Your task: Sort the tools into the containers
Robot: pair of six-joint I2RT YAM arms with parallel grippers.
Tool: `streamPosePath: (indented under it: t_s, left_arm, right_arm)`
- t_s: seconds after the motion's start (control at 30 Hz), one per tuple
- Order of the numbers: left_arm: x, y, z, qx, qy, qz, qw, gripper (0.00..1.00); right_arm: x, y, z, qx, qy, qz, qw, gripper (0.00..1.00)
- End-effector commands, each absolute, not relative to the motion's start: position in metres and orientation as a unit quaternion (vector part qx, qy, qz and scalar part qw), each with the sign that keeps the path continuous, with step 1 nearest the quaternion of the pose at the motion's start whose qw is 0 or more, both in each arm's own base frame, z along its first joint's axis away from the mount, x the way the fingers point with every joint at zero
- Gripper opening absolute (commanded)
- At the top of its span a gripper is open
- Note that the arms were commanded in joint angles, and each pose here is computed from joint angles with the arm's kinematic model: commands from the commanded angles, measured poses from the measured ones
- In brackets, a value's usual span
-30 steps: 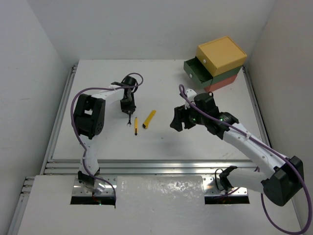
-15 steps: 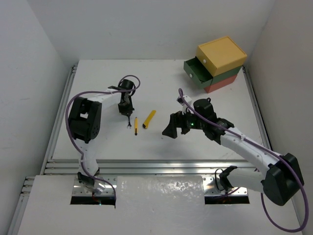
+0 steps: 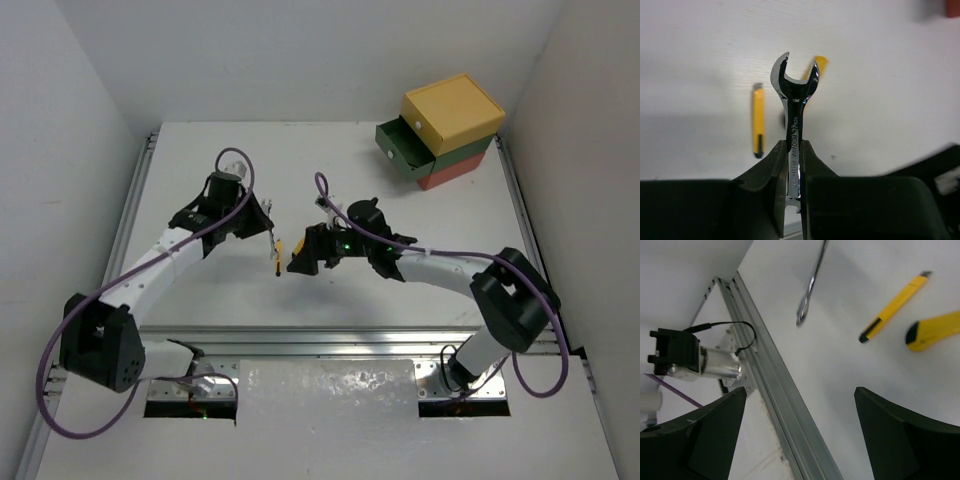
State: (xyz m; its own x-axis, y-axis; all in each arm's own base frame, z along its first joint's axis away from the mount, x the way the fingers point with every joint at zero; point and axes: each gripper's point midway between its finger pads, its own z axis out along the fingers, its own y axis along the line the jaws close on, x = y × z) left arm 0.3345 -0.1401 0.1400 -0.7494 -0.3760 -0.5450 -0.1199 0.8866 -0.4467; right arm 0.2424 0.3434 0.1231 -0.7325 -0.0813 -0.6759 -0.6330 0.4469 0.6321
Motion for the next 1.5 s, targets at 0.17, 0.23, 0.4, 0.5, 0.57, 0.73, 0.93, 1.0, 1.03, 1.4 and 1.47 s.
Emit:
streamPosePath:
  t_s: [0.17, 0.23, 0.4, 0.5, 0.57, 0.73, 0.93, 1.0, 1.03, 1.4, 1.47]
  left_arm:
    - [0.303, -0.199, 0.218, -0.085, 0.856, -0.356, 0.364, 0.00]
    - [0.298, -0.205, 0.224, -0.082, 0.850, -0.372, 0.363, 0.00]
    - [0.290, -0.214, 0.220, -0.076, 0.852, -0.373, 0.359, 0.00]
    - [0.295, -0.207, 0.224, -0.085, 0.855, -0.351, 0.373, 0.16]
    - [0.307, -0.188, 0.233, -0.107, 0.854, -0.305, 0.407, 0.66]
    - [0.310, -0.124, 0.297, -0.137, 0.843, -0.166, 0.493, 1.00]
    - [0.287, -0.086, 0.298, -0.078, 0.824, -0.092, 0.553, 1.00]
    - [0.283, -0.084, 0.264, -0.064, 0.836, -0.078, 0.539, 1.00]
    - [0.281, -0.084, 0.252, -0.061, 0.842, -0.074, 0.531, 1.00]
    - [0.270, -0.101, 0.200, -0.030, 0.869, -0.097, 0.484, 1.00]
    - [0.270, -0.101, 0.197, -0.031, 0.872, -0.092, 0.479, 1.00]
  right_arm:
    - [0.273, 0.404, 0.177, -0.223, 0.742, 0.528, 0.347, 0.79]
    - [0.278, 0.407, 0.176, -0.218, 0.745, 0.523, 0.351, 0.74]
    - [0.279, 0.409, 0.183, -0.220, 0.736, 0.530, 0.359, 0.17]
    - [0.274, 0.401, 0.183, -0.218, 0.741, 0.519, 0.366, 0.00]
    - [0.282, 0.386, 0.179, -0.220, 0.752, 0.488, 0.384, 0.00]
    - [0.340, 0.295, 0.162, -0.178, 0.837, 0.351, 0.379, 0.00]
    - [0.448, 0.174, 0.180, -0.192, 0.887, 0.120, 0.402, 0.00]
    - [0.466, 0.151, 0.180, -0.190, 0.898, 0.080, 0.388, 0.00]
    - [0.490, 0.135, 0.207, -0.186, 0.889, 0.049, 0.416, 0.00]
    - [0.575, 0.058, 0.179, -0.190, 0.900, -0.082, 0.383, 0.00]
    - [0.575, 0.059, 0.180, -0.194, 0.899, -0.074, 0.385, 0.02]
